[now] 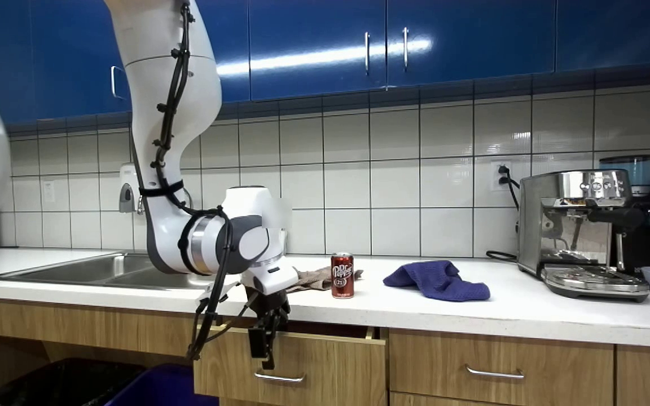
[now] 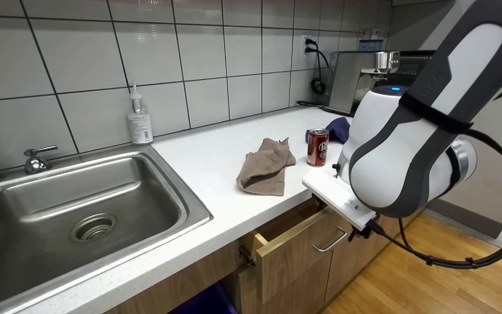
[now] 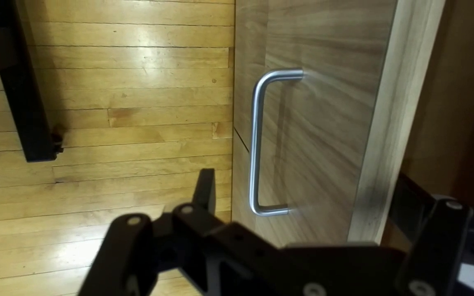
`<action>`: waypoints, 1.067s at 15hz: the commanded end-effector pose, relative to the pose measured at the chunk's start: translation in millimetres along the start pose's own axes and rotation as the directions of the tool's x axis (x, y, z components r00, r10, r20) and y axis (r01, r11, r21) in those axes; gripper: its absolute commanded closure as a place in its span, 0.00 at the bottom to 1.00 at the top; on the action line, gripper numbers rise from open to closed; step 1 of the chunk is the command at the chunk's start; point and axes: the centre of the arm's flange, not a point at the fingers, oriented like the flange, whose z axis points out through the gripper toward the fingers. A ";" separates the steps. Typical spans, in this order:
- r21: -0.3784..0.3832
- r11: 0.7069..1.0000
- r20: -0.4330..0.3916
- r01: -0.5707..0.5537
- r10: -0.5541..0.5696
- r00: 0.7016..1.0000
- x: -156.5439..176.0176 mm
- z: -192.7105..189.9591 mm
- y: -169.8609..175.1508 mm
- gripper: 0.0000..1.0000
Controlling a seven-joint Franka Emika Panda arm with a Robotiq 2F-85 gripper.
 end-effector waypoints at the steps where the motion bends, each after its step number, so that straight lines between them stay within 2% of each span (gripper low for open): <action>1: -0.014 1.000 0.025 0.011 -0.011 1.000 -5.3 -8.1 20.5 0.00; 16: -0.006 1.000 0.028 -0.020 0.021 0.999 -22.5 -9.9 50.4 0.00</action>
